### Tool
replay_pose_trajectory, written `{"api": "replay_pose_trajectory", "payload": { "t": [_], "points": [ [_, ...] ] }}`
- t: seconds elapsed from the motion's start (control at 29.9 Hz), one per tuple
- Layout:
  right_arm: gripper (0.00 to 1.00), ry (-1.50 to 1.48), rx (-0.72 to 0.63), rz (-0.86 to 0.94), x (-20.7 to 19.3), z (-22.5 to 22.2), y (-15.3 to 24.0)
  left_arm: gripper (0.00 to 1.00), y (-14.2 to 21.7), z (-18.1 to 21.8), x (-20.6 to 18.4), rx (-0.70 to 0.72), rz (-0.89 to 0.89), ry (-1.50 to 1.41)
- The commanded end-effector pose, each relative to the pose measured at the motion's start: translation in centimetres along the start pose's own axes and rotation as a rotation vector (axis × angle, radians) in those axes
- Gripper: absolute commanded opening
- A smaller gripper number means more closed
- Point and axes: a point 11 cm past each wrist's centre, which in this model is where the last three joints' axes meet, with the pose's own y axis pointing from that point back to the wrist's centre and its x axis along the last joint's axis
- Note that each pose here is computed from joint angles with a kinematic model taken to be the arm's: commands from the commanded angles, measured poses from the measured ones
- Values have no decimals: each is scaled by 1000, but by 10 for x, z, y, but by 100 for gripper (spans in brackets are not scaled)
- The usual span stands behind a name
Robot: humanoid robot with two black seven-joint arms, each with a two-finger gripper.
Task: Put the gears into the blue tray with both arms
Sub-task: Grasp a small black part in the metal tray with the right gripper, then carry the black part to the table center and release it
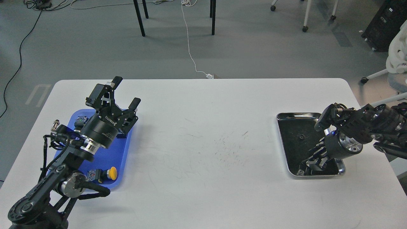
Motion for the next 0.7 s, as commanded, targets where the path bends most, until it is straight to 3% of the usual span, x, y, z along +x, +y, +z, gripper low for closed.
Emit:
{"api": "replay_pose_trajectory", "payload": {
  "t": [0.0,0.27,0.5,0.67],
  "points": [
    [28,0,0,-1,0,0,0,98,0,0,0,0,0,0],
    [15,-1,1,-2,-1,0,0,98,0,0,0,1,0,-1],
    [12,0,0,20,7,0,6,98,0,0,1,1,-1,-2],
    [12,23,-3,85,39,-1,23,98,0,2,2,1,-3,-8]
  ]
}}
